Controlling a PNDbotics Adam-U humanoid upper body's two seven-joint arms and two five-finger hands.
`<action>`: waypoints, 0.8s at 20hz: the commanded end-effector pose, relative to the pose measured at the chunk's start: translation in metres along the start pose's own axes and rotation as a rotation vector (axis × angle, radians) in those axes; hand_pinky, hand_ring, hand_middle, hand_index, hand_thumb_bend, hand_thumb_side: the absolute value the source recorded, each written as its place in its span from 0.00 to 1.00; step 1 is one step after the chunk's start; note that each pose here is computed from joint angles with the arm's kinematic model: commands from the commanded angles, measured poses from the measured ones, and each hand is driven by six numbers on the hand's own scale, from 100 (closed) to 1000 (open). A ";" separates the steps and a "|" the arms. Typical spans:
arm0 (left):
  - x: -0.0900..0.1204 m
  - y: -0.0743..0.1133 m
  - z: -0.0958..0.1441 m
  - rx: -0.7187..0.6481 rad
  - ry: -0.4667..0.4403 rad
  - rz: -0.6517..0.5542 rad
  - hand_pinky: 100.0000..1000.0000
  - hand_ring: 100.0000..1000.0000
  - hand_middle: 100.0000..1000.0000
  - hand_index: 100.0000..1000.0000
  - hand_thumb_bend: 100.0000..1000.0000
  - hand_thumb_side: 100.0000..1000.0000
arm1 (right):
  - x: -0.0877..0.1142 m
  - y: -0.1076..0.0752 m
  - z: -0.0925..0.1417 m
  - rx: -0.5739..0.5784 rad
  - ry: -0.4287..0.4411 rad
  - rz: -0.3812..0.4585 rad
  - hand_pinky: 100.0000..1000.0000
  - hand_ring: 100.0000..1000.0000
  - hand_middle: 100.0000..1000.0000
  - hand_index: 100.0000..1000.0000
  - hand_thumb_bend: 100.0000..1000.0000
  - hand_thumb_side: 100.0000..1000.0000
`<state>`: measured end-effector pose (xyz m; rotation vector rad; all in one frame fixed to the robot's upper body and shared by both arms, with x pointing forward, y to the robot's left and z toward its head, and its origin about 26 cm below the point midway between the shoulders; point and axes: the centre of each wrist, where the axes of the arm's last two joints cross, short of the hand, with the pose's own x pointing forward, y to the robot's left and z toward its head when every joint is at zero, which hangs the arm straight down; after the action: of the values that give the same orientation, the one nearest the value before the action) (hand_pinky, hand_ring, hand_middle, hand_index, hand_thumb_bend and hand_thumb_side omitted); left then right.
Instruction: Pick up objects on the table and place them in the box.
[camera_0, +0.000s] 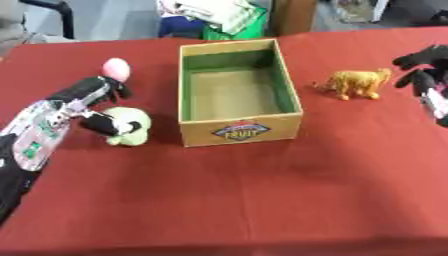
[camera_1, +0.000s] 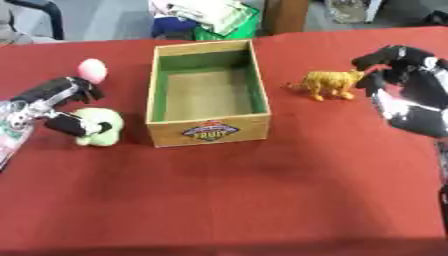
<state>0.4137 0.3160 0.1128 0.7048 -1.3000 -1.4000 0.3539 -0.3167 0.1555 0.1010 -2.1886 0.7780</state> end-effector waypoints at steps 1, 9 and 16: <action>-0.009 0.002 0.001 -0.069 0.018 -0.035 0.58 0.41 0.40 0.62 0.35 0.23 | 0.006 -0.005 -0.004 0.004 -0.022 0.016 0.53 0.75 0.55 0.65 0.00 0.12; -0.001 0.027 0.009 0.106 0.031 -0.006 0.47 0.19 0.06 0.42 0.26 0.19 | 0.006 -0.005 -0.003 0.003 -0.019 0.017 0.53 0.75 0.55 0.65 0.00 0.12; 0.033 0.085 0.017 0.330 -0.075 0.025 0.46 0.19 0.04 0.44 0.21 0.16 | 0.005 -0.003 -0.005 0.012 -0.022 0.010 0.53 0.75 0.55 0.65 0.00 0.13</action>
<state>0.4162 0.2982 0.1794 0.8047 -1.5581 -1.2382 0.3542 -0.3146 0.1543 0.1100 -2.1880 0.7770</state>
